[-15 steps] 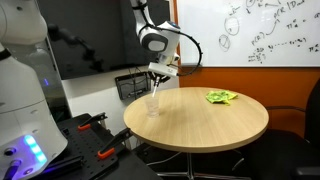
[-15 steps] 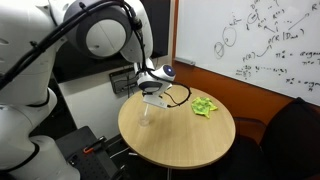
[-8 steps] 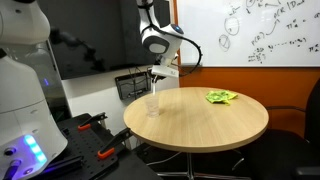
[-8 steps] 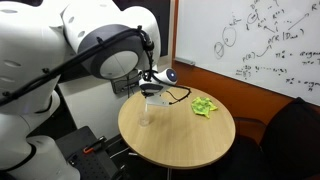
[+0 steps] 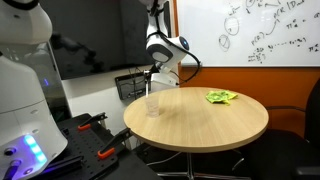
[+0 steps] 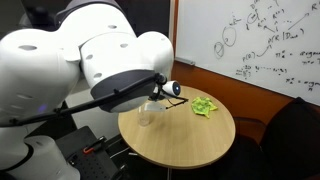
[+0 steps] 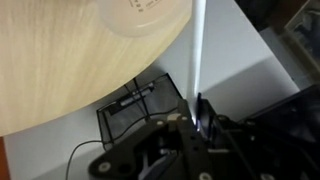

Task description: Put the pen in the cup

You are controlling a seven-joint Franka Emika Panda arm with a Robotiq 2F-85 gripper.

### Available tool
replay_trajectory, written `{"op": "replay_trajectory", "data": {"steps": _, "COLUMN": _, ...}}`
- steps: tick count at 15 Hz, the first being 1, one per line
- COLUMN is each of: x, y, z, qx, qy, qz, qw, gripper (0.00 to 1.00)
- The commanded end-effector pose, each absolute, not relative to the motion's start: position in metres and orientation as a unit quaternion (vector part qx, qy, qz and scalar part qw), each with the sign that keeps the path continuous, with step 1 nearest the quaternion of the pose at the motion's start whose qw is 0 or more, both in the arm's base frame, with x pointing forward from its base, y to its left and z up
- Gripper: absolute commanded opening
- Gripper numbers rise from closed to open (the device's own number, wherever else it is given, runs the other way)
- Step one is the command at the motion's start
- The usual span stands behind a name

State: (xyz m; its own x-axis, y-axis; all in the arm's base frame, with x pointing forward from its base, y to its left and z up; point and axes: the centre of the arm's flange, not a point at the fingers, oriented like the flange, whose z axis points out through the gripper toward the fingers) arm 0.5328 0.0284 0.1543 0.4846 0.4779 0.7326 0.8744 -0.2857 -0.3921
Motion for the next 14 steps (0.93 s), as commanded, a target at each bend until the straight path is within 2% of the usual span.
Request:
{"op": "replay_trajectory", "data": {"steps": 1, "x": 0.536, "y": 0.029, "z": 0.148, "qx": -0.749, "qy": -0.44, "qz": -0.282, "qw": 0.408, "gripper": 0.04}}
{"op": "replay_trajectory", "data": {"steps": 14, "x": 0.553, "y": 0.02, "z": 0.116, "qx": -0.779, "qy": -0.425, "qz": -0.29, "qw": 0.358, "gripper": 0.04}}
